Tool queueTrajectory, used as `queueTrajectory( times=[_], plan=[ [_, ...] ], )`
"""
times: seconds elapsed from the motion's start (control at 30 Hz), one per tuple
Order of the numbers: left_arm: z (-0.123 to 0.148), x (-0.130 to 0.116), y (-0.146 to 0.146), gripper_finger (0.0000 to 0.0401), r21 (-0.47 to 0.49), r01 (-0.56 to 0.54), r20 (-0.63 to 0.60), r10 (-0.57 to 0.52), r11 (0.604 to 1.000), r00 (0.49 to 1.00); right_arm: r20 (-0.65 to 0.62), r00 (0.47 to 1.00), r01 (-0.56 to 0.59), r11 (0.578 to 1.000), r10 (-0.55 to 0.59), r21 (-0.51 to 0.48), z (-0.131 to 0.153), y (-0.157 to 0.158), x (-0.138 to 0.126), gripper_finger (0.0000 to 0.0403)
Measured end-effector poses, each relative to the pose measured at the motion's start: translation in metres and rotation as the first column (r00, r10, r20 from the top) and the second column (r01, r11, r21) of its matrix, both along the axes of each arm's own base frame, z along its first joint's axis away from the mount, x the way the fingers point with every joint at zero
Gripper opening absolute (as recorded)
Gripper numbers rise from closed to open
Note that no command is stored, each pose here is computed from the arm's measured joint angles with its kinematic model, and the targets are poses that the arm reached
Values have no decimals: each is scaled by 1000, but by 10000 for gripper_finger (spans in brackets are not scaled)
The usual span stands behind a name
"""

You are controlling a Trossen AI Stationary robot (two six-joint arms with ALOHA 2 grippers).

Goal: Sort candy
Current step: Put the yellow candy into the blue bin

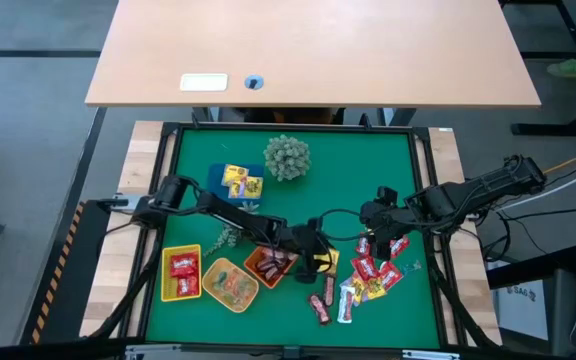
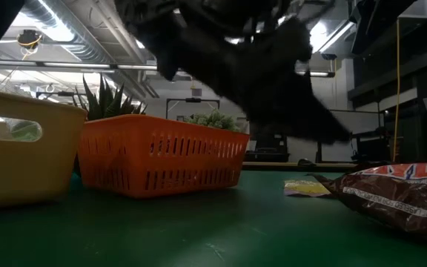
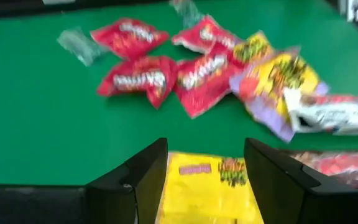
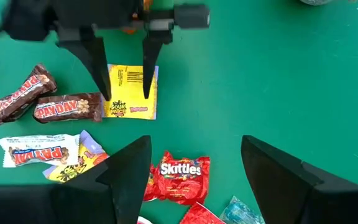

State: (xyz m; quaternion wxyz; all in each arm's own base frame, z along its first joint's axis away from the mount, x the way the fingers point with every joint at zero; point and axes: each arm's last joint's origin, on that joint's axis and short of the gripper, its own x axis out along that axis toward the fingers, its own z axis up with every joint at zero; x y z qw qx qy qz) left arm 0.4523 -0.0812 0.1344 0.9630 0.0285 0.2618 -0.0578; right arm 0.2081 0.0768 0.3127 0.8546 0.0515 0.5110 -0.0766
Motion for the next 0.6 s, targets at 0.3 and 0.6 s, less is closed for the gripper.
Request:
queueTrajectory(
  times=[0.3, 0.6],
  plan=[
    [-15, -5, 2, 199, 17, -12, -116, 14, 1000, 993, 3, 1000, 0, 1000, 0, 2, 0, 0, 0, 250],
    [-20, -13, 1, 199, 35, -3, -221, 11, 999, 975, 3, 1000, 0, 1000, 0, 2, 0, 0, 0, 250]
  ],
)
